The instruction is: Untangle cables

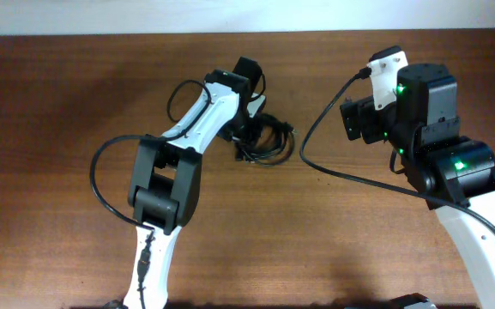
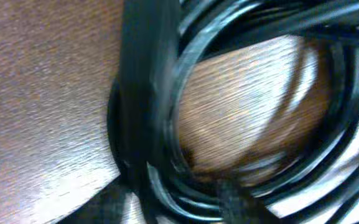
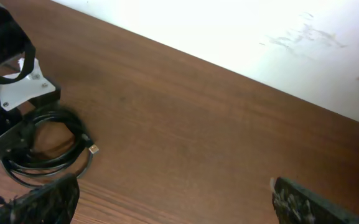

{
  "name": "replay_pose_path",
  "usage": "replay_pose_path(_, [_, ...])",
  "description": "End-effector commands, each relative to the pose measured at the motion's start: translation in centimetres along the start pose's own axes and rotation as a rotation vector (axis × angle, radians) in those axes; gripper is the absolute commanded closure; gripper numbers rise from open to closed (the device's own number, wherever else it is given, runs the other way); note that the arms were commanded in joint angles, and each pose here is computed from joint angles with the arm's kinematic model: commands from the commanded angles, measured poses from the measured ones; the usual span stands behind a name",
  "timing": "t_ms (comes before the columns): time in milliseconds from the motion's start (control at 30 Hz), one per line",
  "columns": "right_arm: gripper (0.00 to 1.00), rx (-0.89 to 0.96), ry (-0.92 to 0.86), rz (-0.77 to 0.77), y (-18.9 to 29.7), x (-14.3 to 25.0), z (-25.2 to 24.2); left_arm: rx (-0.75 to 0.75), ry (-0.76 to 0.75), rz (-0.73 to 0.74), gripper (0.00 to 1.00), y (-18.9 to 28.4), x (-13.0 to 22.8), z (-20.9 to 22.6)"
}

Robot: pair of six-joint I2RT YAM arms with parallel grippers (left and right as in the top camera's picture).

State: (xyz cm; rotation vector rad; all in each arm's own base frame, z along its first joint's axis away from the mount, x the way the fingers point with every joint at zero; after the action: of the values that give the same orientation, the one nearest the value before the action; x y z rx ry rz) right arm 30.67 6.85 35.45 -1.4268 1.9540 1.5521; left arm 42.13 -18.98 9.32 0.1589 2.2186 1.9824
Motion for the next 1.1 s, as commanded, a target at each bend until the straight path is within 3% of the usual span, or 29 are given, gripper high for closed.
replay_pose_path(0, [0.01, 0.017, -0.001, -0.024, 0.7, -0.6, -0.2, 0.006, 0.008, 0.032, 0.69, -1.0, 0.5, 0.2])
replay_pose_path(267, [0.02, 0.017, 0.0, -0.024, 0.7, -0.6, -0.2, 0.006, 0.012, 0.034, 0.92, -0.9, 0.6, 0.2])
replay_pose_path(533, [0.02, 0.016, 0.001, -0.022, 0.7, -0.6, -0.2, 0.007, 0.011, 0.026, 0.95, 1.1, 0.1, -0.1])
replay_pose_path(767, [0.02, 0.014, 0.007, -0.018, 0.6, -0.6, -0.2, -0.013, 0.008, -0.094, 0.94, 9.4, -1.3, -0.8])
replay_pose_path(1067, [0.02, -0.016, 0.02, 0.053, -1.6, 0.1, 0.5, -0.022, 0.024, -0.302, 0.93, 21.2, -0.5, -1.2])
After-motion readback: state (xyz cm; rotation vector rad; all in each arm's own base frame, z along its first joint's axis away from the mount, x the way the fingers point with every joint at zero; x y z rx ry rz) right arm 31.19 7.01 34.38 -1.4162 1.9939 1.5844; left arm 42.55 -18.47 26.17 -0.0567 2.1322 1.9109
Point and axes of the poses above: each gripper's point midway between its finger pads, its own y axis back along the fingers, its own z axis along the line the jaws close on, x = y × z, the point moved 8 cm from there along y, back along the fingers, and after that the axes turned 12 degrees about y, right-handed, at the moved point
